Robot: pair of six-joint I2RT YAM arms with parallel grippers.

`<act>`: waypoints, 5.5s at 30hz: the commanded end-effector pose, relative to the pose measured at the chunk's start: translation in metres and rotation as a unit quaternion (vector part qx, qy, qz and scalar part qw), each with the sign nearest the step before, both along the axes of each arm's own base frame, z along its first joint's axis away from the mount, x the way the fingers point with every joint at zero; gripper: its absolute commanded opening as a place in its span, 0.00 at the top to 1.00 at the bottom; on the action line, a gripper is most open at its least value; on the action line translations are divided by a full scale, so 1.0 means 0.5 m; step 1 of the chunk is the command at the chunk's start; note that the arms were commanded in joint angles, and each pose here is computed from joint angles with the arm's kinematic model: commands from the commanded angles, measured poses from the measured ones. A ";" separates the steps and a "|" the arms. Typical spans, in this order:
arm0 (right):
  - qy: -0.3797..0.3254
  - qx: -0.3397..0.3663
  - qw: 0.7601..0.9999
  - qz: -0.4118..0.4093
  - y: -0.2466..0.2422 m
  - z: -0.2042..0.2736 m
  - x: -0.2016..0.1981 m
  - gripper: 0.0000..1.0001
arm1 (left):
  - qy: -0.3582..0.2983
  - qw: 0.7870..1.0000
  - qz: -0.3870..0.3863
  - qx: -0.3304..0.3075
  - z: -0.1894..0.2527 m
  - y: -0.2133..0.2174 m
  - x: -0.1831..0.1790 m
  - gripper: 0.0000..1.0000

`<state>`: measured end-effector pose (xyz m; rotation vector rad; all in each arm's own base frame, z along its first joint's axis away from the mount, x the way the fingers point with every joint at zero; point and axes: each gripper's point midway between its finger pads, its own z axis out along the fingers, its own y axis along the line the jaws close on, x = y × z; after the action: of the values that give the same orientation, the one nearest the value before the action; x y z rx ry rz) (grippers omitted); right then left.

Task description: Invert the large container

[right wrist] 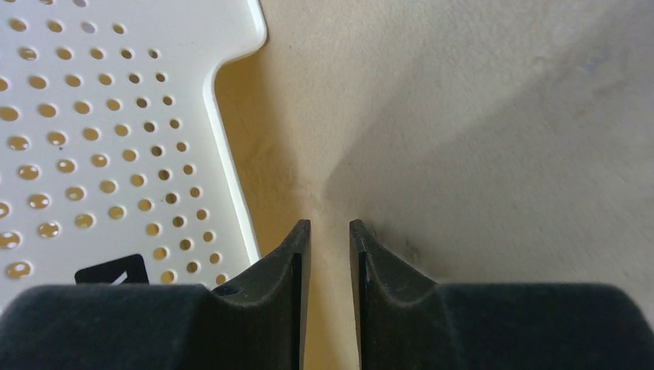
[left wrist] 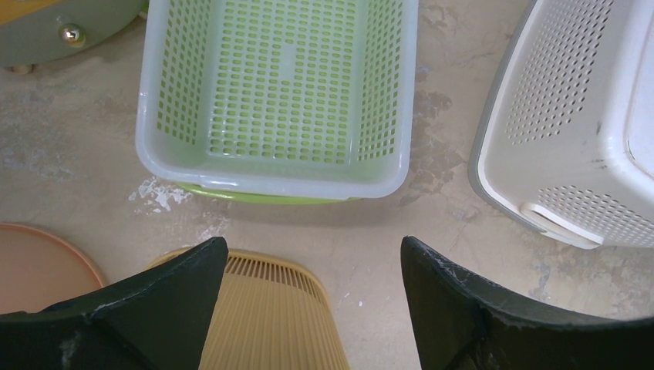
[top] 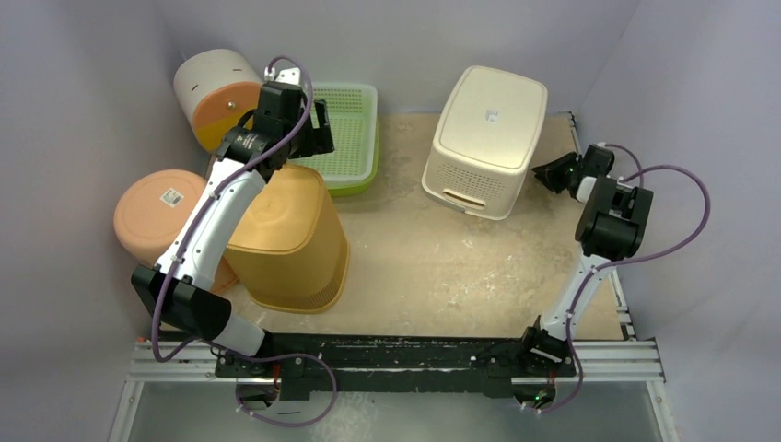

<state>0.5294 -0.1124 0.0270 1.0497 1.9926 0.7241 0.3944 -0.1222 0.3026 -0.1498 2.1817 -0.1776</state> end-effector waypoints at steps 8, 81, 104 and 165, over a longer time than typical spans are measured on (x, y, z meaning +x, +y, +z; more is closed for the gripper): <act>-0.096 -0.241 0.966 0.007 -0.012 0.418 0.048 0.69 | -0.037 0.999 -0.025 -0.014 0.043 -0.024 0.013 0.20; -0.023 -0.472 0.849 0.237 0.454 0.371 0.035 0.00 | -0.041 0.999 -0.009 0.000 0.057 0.028 -0.083 0.20; -0.197 -0.225 0.844 0.445 0.910 0.370 0.054 0.36 | -0.126 0.992 0.011 -0.004 0.168 0.046 -0.065 0.20; -0.110 -0.363 0.868 0.319 0.683 0.422 0.025 1.00 | -0.132 0.991 0.015 -0.009 0.156 0.059 -0.099 0.20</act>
<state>0.5422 0.2754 0.1931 -0.1929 2.2078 0.4482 0.3489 -0.0925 0.3638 -0.1600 1.9827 -0.1599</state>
